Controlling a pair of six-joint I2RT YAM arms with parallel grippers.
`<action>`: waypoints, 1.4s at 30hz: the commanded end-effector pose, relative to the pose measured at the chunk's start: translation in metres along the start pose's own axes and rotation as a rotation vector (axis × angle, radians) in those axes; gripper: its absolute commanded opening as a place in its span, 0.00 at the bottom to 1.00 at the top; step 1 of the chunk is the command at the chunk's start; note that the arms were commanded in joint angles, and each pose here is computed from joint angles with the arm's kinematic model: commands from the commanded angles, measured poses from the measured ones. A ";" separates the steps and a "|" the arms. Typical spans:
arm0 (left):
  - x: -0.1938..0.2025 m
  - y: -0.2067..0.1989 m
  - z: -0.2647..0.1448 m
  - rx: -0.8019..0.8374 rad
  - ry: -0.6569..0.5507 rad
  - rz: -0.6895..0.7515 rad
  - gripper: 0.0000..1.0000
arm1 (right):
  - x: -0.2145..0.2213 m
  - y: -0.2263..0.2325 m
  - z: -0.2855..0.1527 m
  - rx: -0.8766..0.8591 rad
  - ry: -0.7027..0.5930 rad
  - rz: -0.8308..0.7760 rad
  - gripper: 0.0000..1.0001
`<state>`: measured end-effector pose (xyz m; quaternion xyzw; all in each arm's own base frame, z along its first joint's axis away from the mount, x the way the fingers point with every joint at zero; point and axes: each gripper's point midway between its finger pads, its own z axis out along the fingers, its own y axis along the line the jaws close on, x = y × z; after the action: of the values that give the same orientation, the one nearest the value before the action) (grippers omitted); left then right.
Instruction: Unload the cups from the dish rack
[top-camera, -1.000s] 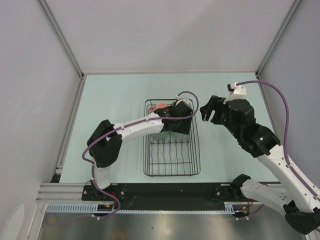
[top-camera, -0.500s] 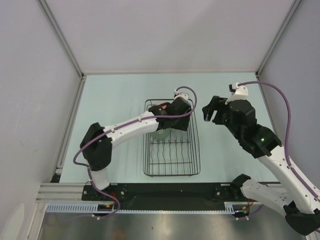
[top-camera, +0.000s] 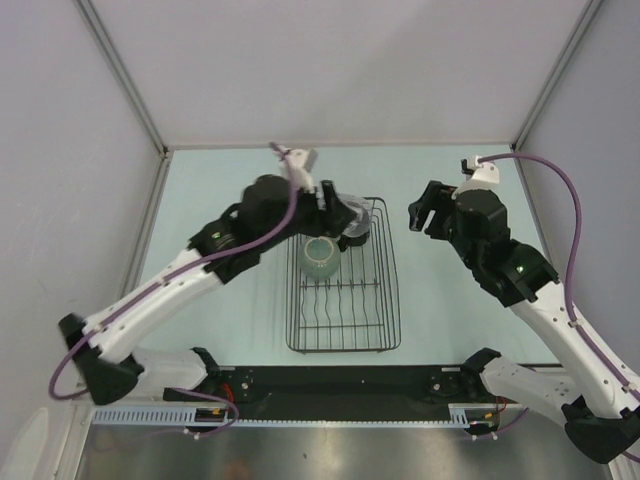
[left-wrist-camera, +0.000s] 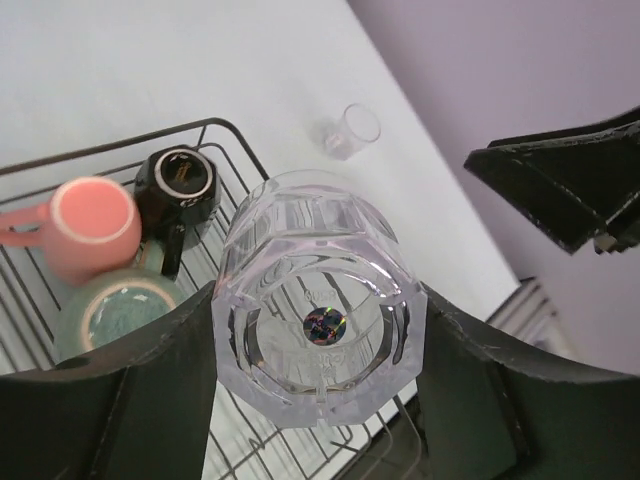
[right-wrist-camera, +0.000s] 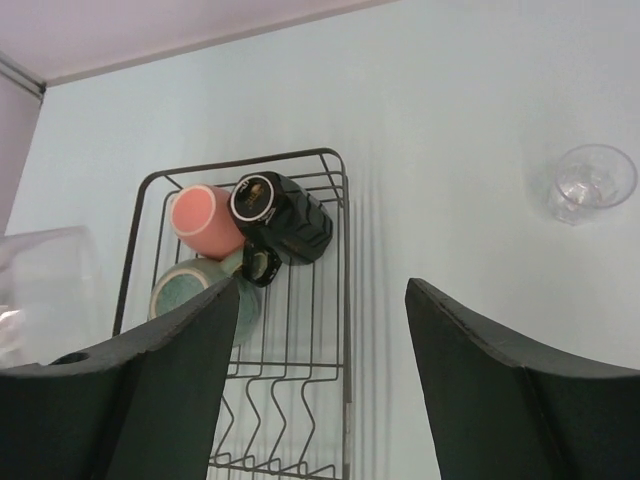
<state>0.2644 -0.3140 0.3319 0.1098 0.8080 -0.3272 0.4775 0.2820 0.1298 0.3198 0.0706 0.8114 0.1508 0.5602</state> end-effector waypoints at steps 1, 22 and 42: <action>0.000 0.016 -0.029 0.231 -0.095 -0.236 0.00 | -0.026 0.019 -0.001 -0.086 -0.089 0.107 0.73; 0.035 -0.020 -0.091 0.850 -0.126 -0.384 0.00 | -0.008 0.111 -0.041 -0.861 0.103 0.491 0.71; 0.047 0.011 -0.038 0.676 -0.120 -0.396 0.00 | 0.015 0.121 -0.066 -0.916 0.162 0.488 0.69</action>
<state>0.2111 -0.2898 0.2748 0.0634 0.6599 -0.6673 0.3395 0.2134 0.2417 0.3640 -0.0012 0.6673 0.6269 0.4021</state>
